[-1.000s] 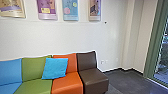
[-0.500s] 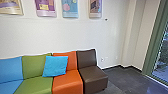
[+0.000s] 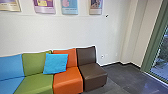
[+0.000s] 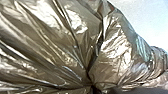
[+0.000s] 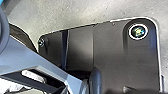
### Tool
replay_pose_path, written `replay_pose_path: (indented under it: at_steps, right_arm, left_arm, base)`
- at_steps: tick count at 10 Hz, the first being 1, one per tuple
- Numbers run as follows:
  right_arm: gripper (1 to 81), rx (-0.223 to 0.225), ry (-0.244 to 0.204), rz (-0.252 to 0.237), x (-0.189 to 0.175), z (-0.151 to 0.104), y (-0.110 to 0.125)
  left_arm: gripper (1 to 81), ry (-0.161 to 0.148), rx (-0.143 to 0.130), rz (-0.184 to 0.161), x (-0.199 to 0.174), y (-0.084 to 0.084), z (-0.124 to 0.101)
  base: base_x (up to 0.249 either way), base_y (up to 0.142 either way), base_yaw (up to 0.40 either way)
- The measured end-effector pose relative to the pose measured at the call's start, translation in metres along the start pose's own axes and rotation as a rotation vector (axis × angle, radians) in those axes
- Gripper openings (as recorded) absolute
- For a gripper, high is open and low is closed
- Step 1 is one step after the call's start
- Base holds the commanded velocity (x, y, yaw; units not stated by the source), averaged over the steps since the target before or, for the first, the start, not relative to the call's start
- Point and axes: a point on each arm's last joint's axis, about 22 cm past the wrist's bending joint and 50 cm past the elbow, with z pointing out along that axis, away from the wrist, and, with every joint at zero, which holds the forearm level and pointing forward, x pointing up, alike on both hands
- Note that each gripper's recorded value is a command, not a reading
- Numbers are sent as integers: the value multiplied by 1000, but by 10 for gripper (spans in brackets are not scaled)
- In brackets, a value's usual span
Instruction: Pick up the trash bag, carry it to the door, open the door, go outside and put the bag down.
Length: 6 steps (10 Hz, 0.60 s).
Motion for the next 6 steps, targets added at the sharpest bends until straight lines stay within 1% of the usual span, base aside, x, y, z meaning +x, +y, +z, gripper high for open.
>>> replay_pose_path:
  at_steps: [1,2,3,4,5,6]
  right_arm:
    - [811,0,7,-3,-4,3,-7]
    - [811,-11,22,9,-17,5,-8]
    - [811,-17,18,25,-34,8,-9]
    - [811,-34,2,45,-59,11,-7]
    - [811,-56,2,60,-72,12,-3]
    - [811,-96,18,73,-79,15,4]
  left_arm:
    - [10,-12,6,-1,-16,4,3]
    - [10,-27,22,-9,-32,3,3]
    - [10,-40,35,-14,-46,2,2]
    - [10,-47,57,-13,-55,0,4]
    - [10,-53,68,-4,-62,3,6]
    - [10,-63,84,-4,-74,5,9]
  base:
    - [0,0,0]
    - [0,0,0]
    - [0,0,0]
    - [0,0,0]
    - [0,0,0]
    - [0,0,0]
